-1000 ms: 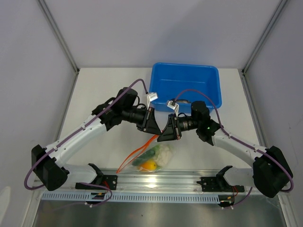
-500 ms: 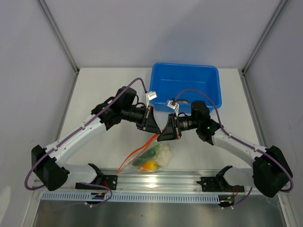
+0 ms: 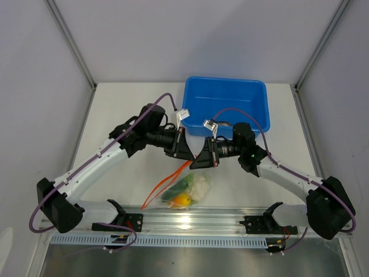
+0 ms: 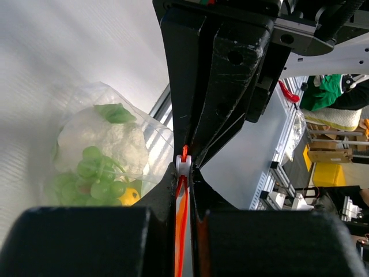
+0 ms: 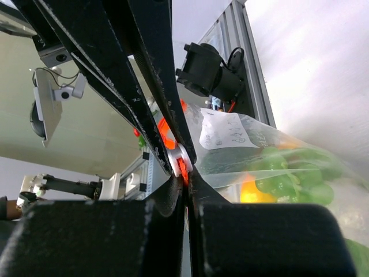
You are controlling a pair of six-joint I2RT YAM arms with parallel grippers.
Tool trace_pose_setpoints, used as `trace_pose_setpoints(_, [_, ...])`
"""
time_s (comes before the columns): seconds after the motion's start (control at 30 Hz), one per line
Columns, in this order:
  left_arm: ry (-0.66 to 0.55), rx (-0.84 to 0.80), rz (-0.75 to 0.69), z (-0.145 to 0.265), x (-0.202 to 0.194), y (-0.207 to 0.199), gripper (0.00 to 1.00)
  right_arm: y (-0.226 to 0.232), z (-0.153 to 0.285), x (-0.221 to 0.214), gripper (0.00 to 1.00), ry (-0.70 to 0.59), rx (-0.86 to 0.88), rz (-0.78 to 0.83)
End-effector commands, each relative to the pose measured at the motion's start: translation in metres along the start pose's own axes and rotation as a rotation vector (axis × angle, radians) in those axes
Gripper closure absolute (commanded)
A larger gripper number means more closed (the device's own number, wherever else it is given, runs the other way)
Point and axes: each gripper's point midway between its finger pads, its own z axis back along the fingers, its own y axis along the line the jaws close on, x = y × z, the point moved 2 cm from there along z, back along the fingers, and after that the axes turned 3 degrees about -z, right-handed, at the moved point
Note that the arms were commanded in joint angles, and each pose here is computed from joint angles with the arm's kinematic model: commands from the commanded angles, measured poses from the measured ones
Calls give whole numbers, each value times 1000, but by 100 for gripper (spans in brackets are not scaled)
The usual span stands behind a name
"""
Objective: Place the food in the zip-top bag and seal the zipper
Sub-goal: Zip the zipper food storage bag at the center of the board.
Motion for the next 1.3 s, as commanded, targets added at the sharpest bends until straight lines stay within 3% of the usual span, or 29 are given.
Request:
trace_pose_setpoints(0.0, [24, -2, -45, 4, -5, -12, 100, 18, -1, 29, 100, -114, 36, 79])
trace_pose_setpoints(1.27, [24, 116, -21, 28, -54, 7, 100, -16, 17, 25, 100, -216, -81, -30])
